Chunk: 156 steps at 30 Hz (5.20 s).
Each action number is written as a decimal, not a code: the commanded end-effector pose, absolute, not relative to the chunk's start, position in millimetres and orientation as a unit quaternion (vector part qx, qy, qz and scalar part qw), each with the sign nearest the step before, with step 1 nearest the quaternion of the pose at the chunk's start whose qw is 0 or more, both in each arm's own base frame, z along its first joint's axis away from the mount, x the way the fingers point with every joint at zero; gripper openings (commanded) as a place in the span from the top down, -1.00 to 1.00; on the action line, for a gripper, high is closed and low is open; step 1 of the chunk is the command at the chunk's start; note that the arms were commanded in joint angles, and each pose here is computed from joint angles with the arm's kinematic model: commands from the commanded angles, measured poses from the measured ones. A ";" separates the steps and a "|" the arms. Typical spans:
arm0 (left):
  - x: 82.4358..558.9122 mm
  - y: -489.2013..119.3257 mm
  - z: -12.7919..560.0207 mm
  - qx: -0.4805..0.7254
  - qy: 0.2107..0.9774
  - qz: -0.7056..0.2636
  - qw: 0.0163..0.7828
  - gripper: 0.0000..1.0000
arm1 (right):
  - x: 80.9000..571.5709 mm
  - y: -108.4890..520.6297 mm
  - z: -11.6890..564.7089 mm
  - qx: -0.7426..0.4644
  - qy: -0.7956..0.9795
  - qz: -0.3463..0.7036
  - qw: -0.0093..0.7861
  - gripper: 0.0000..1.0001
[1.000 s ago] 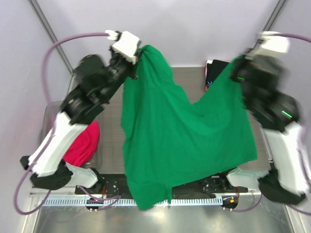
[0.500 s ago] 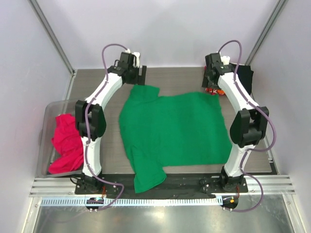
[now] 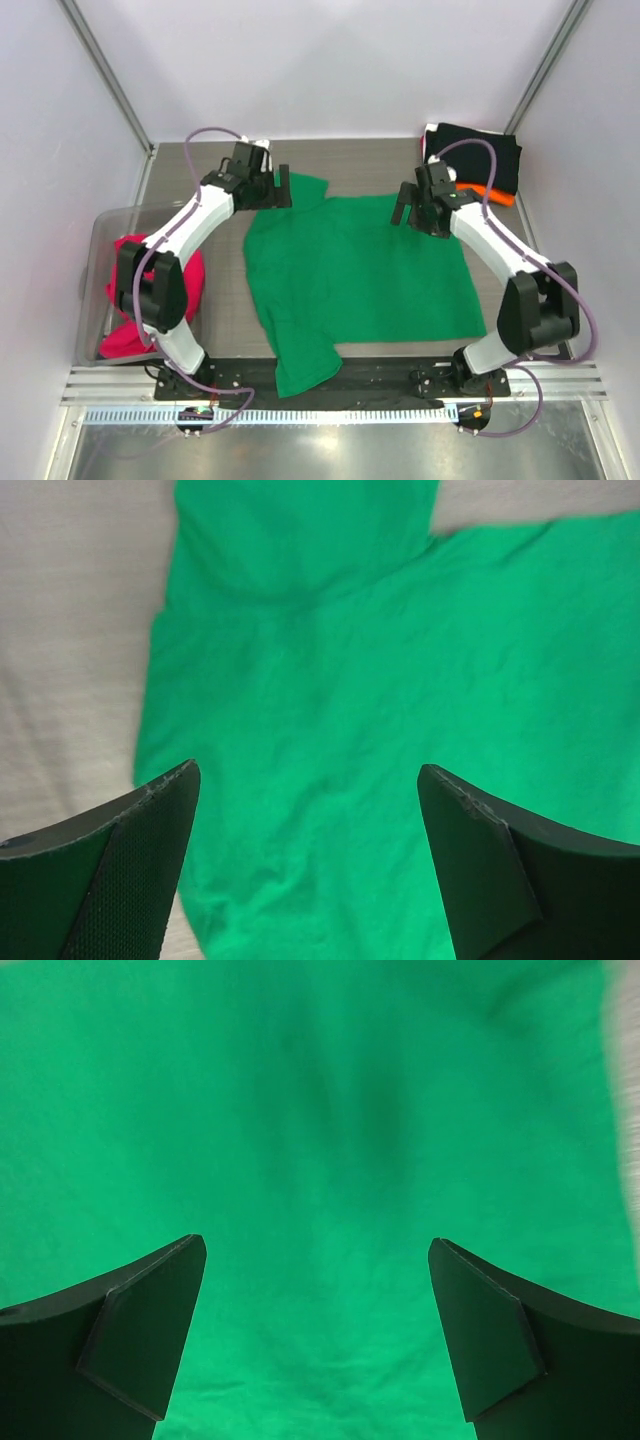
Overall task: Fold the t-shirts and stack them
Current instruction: Flatten the tshirt out, then fold the tshirt
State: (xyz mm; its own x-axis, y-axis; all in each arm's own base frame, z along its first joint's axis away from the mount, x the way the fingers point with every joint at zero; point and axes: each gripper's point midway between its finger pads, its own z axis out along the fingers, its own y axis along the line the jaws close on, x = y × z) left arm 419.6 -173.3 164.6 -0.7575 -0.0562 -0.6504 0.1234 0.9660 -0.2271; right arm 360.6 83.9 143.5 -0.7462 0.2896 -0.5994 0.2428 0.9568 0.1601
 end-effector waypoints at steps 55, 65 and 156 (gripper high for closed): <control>100.5 -172.8 68.1 -0.145 0.960 -0.170 0.167 -0.29 | 206.5 78.9 152.5 0.237 0.895 0.175 0.334 -0.99; 67.7 -175.7 34.8 -0.147 0.965 -0.174 0.131 -0.10 | 195.0 75.8 129.0 0.264 0.896 0.169 0.315 -0.99; 90.9 -201.0 34.9 -0.063 0.965 -0.130 0.219 1.00 | 193.3 -26.1 46.0 0.493 0.820 -0.091 0.275 0.10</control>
State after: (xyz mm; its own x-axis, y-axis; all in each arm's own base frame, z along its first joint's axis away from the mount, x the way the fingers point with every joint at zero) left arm 86.1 -194.2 28.3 -0.9056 -0.1655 -0.3905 -0.0729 0.9678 -0.2410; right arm 214.8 -13.5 54.6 -0.4476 0.7072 -0.5472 0.7795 0.6085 0.1487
